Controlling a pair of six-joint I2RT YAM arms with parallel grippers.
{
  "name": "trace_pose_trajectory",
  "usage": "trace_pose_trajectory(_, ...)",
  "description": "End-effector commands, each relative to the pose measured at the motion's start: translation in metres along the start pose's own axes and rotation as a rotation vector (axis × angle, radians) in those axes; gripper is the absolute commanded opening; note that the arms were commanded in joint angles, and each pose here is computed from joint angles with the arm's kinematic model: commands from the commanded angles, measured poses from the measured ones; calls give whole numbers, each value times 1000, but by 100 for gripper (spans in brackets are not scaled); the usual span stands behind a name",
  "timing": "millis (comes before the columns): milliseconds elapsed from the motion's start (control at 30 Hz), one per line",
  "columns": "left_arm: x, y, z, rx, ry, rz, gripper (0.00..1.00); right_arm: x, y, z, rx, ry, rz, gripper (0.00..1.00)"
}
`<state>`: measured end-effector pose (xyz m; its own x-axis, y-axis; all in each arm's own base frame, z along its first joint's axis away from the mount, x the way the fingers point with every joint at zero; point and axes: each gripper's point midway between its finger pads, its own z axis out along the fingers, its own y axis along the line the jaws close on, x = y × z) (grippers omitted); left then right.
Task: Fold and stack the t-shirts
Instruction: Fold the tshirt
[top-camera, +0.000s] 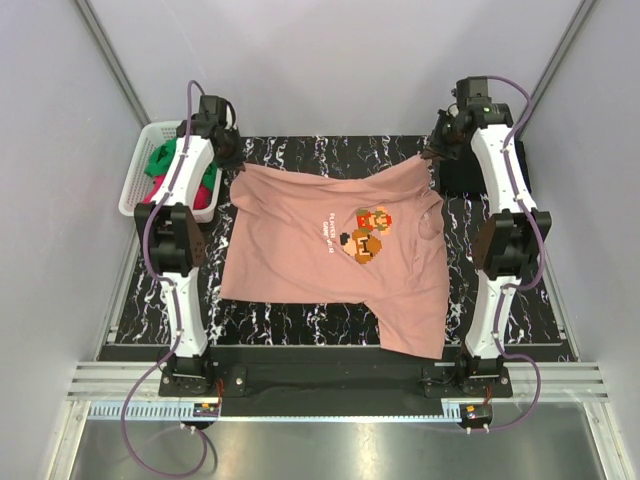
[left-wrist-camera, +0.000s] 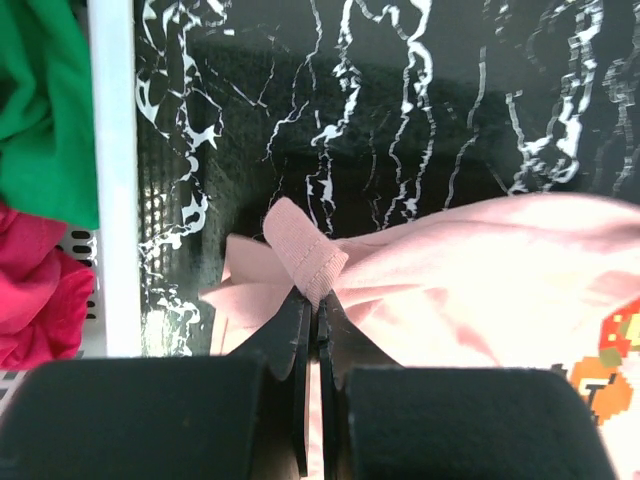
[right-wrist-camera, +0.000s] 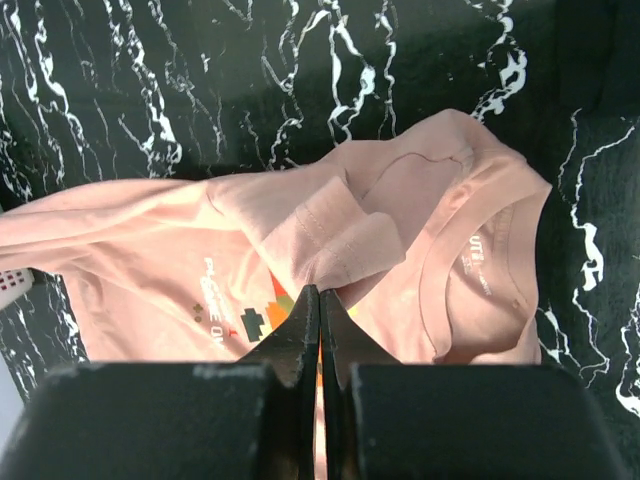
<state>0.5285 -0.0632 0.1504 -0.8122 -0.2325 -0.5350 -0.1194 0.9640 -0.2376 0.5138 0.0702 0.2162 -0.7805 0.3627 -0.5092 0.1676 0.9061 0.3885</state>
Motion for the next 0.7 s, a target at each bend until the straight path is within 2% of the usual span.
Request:
trace_pose_trajectory(0,-20,-3,-32,2,-89,22,0,-31,10,-42,16,-161,-54,0)
trace_pose_trajectory(100,-26,-6,-39,7,-110,22,0,-48,20,-57,-4,-218,-61,0)
trace_pose_trajectory(300,-41,-12,-47,27,-145,20,0,-51,24,-48,-18,-194,-53,0)
trace_pose_trajectory(667,-48,-10,22,31,-106,18,0,-78,12,15,22,-237,-52,0)
